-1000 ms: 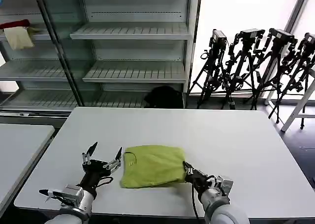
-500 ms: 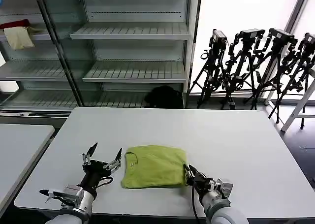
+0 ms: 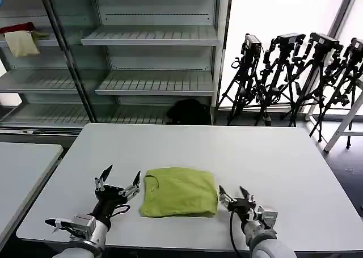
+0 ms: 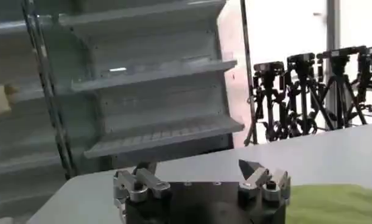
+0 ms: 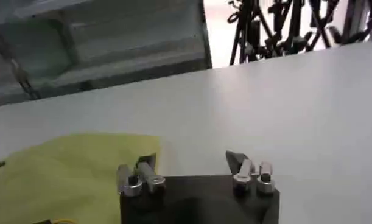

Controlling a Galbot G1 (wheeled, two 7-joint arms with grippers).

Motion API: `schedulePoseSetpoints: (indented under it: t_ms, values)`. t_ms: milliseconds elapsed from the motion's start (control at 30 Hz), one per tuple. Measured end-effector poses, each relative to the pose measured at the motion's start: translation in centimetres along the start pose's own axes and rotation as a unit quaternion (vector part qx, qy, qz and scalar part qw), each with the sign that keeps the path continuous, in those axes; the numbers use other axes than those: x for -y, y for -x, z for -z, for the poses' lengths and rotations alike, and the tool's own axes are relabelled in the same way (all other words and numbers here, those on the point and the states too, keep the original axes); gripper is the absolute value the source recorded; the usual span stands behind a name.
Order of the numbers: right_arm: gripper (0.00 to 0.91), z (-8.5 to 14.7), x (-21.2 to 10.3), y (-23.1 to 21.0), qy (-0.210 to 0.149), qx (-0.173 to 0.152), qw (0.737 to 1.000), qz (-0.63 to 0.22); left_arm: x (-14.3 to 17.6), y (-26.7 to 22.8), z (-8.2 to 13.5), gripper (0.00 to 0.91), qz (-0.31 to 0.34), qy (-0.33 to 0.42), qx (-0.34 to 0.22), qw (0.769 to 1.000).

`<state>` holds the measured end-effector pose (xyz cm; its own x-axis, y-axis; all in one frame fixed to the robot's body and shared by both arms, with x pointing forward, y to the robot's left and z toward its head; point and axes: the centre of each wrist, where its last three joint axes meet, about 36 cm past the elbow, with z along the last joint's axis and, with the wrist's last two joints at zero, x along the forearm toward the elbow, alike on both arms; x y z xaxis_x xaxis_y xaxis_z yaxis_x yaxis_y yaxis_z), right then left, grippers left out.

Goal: Fold and organize the clothes.

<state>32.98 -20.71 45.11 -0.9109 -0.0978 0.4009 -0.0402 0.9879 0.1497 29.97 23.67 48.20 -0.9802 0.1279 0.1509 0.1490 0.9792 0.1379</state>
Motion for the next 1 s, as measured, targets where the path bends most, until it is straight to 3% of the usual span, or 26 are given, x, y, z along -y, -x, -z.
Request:
schedulePoseSetpoints:
  t_ms: [333,633,1000]
  values:
    - [0.907,1.5,7.1,0.5,-0.101,0.068,0.99,-0.064,-1.2,0.3,-1.0,0.907,-0.009,-0.03,0.007,0.999]
    - [0.907,2.5,10.3,-0.4,-0.126,0.088,0.984,-0.088,-2.4,1.1,-1.8,0.907,-0.011,-0.052,0.008,0.999]
    - [0.907,2.8,11.8,-0.7,-0.147,0.085,0.981,-0.096,-3.2,1.6,-2.5,0.907,-0.02,-0.073,0.008,0.997]
